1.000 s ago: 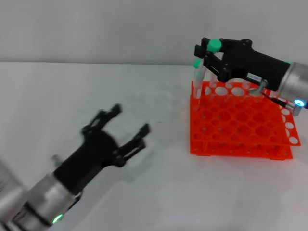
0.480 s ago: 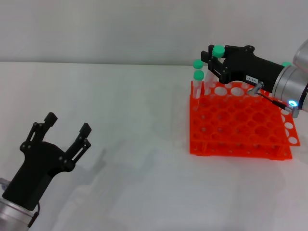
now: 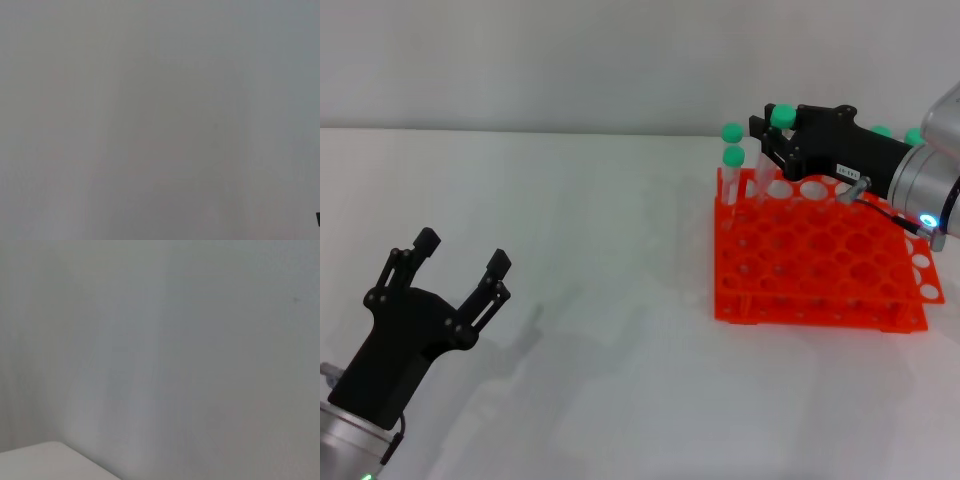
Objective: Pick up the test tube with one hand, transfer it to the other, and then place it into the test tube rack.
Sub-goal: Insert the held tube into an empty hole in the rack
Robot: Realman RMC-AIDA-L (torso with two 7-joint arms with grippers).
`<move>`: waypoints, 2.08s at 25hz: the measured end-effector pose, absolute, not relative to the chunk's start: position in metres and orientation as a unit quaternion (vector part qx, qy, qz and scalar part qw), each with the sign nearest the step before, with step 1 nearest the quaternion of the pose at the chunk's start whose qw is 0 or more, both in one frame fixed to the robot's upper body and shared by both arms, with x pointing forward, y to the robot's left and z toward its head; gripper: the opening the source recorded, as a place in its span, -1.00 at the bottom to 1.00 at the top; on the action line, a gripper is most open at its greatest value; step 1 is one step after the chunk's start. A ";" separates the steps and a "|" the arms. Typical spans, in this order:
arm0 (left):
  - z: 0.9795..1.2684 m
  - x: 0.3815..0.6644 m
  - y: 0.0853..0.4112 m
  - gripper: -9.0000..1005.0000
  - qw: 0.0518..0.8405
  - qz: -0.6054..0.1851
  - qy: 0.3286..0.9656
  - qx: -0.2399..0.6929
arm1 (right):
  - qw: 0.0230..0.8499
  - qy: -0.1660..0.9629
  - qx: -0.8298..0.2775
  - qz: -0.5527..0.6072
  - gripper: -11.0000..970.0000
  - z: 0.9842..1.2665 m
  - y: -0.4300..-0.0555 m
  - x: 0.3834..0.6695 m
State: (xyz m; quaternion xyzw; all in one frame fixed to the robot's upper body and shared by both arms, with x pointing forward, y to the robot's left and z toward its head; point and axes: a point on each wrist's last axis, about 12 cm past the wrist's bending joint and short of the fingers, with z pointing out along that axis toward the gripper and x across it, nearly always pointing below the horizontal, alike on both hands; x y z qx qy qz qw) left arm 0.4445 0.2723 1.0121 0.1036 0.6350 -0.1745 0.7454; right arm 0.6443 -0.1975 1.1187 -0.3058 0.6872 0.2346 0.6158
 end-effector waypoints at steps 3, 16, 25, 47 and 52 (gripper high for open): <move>1.012 0.445 0.273 0.75 0.745 -0.174 0.635 0.104 | 0.615 0.690 -0.304 0.231 -0.44 1.118 -0.197 0.645; 1.013 0.447 0.273 0.75 0.746 -0.176 0.634 0.106 | 0.606 0.703 -0.299 0.223 -0.41 1.112 -0.197 0.645; 1.014 0.448 0.273 0.75 0.746 -0.177 0.633 0.106 | 0.601 0.711 -0.294 0.217 -0.38 1.108 -0.196 0.645; 1.016 0.450 0.268 0.75 0.748 -0.188 0.628 0.105 | 0.576 0.718 -0.325 0.215 -0.33 1.100 -0.184 0.640; 1.017 0.453 0.267 0.75 0.748 -0.190 0.626 0.106 | 0.575 0.719 -0.326 0.215 -0.32 1.100 -0.185 0.641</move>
